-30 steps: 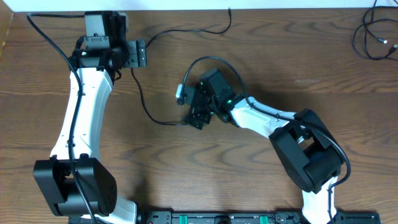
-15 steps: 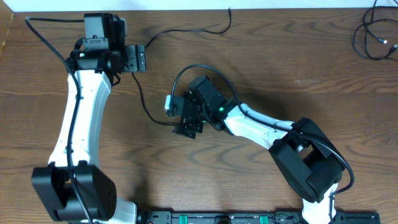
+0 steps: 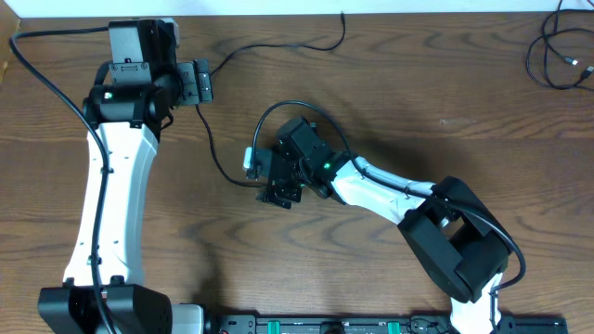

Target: Untangle cables

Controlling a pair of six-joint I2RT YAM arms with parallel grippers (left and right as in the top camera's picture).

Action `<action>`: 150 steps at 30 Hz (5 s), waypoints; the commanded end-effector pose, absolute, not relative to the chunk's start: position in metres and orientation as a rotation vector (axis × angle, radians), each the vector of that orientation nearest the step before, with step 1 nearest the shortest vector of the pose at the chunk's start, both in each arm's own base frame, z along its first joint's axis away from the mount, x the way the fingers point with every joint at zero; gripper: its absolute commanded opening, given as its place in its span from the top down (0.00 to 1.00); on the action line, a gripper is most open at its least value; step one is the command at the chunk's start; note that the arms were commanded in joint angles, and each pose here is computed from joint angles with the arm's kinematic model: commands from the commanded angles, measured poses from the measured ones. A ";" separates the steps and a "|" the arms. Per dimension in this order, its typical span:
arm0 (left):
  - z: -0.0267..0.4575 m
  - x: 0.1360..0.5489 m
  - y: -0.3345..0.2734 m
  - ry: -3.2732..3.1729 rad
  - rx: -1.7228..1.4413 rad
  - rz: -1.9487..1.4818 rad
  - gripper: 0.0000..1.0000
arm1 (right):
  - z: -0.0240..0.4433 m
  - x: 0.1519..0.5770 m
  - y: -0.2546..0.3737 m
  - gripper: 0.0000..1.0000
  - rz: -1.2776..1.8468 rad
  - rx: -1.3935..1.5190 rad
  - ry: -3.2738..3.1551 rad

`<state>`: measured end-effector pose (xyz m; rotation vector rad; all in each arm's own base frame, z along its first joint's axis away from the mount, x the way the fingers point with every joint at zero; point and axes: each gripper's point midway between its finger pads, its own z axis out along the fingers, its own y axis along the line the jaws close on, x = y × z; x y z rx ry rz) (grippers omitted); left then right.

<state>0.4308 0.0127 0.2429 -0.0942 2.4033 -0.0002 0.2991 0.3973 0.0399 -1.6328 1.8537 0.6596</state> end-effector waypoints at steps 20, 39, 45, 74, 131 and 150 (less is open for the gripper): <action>0.244 0.431 0.015 2.399 -0.120 0.001 0.08 | 0.004 0.309 0.368 0.98 0.366 -1.731 1.927; 0.244 0.431 0.015 2.399 -0.120 0.001 0.08 | -0.023 0.378 0.208 0.99 -0.041 -1.211 2.535; 0.244 0.431 0.015 2.399 -0.120 0.001 0.08 | -0.031 0.377 0.143 0.99 -0.049 -0.834 2.809; 0.244 0.431 0.015 2.399 -0.120 0.001 0.08 | -0.042 0.328 -0.038 0.99 0.077 1.278 2.962; 0.244 0.431 0.015 2.399 -0.120 0.001 0.08 | 0.007 0.333 0.180 0.01 0.653 -1.933 1.797; 0.244 0.431 0.015 2.399 -0.120 0.001 0.08 | 0.148 0.498 0.180 0.01 0.355 -0.839 1.898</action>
